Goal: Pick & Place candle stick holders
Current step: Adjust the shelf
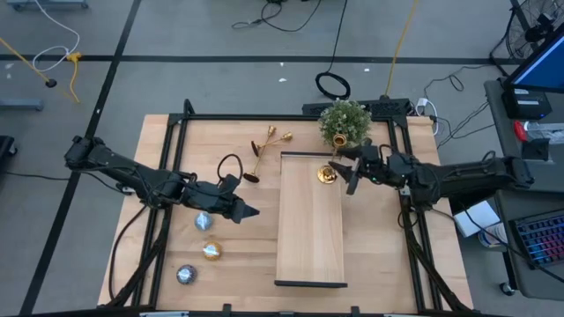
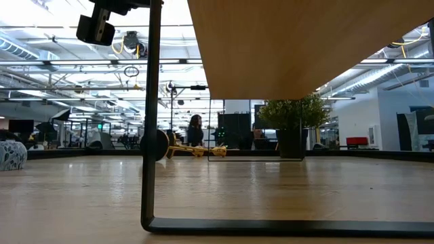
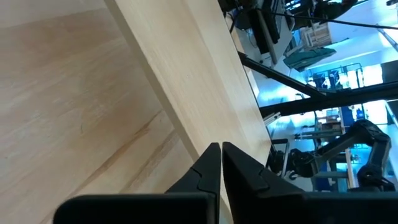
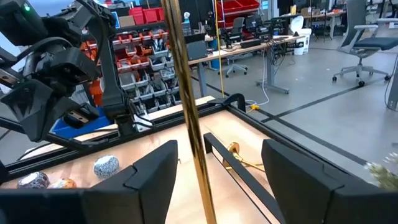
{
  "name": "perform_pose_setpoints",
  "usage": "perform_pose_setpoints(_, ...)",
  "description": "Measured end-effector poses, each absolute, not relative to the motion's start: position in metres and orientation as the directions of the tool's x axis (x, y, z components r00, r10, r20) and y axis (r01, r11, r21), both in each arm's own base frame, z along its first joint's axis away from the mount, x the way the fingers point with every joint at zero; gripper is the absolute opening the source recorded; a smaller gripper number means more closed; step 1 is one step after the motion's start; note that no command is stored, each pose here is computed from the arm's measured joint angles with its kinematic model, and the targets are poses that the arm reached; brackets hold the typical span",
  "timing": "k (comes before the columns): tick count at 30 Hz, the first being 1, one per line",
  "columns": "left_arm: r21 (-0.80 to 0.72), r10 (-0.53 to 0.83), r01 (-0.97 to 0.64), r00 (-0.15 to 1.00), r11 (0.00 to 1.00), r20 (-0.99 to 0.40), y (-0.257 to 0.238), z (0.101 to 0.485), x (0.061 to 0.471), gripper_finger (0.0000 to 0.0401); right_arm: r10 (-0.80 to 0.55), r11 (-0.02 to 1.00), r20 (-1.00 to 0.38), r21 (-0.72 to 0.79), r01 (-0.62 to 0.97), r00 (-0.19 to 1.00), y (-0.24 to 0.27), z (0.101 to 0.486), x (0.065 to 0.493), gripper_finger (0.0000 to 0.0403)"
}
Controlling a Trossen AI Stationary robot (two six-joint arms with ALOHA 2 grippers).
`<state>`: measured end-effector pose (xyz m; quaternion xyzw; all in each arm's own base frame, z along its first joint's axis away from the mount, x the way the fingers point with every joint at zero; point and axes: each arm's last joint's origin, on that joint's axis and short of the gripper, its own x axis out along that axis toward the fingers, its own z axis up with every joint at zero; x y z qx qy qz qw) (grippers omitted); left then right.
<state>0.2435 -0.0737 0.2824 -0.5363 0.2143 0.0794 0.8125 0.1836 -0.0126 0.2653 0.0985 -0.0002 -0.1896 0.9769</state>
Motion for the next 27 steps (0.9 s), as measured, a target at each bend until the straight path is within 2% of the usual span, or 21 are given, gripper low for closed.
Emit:
perform_pose_setpoints(9, -0.837, -0.087, -0.365, 0.897, 0.408, -0.434, -0.070, 0.282, 0.245, 0.0007, -0.353, 0.901, -0.075, 0.241, 0.360, 0.933, -0.012, 0.270, 0.158, 0.0223)
perform_pose_setpoints(19, -0.829, -0.052, -0.379, 0.898, 0.412, -0.437, -0.055, 0.282, 0.248, 0.0023, -0.098, 0.903, -0.226, 0.390, 0.182, 0.969, -0.002, 0.259, 0.142, 0.0216)
perform_pose_setpoints(27, -0.822, -0.166, -0.353, 0.870, 0.446, -0.463, -0.041, 0.280, 0.250, 0.0024, 0.006, 0.874, -0.227, 0.475, 0.105, 0.974, 0.013, 0.259, 0.139, 0.0185)
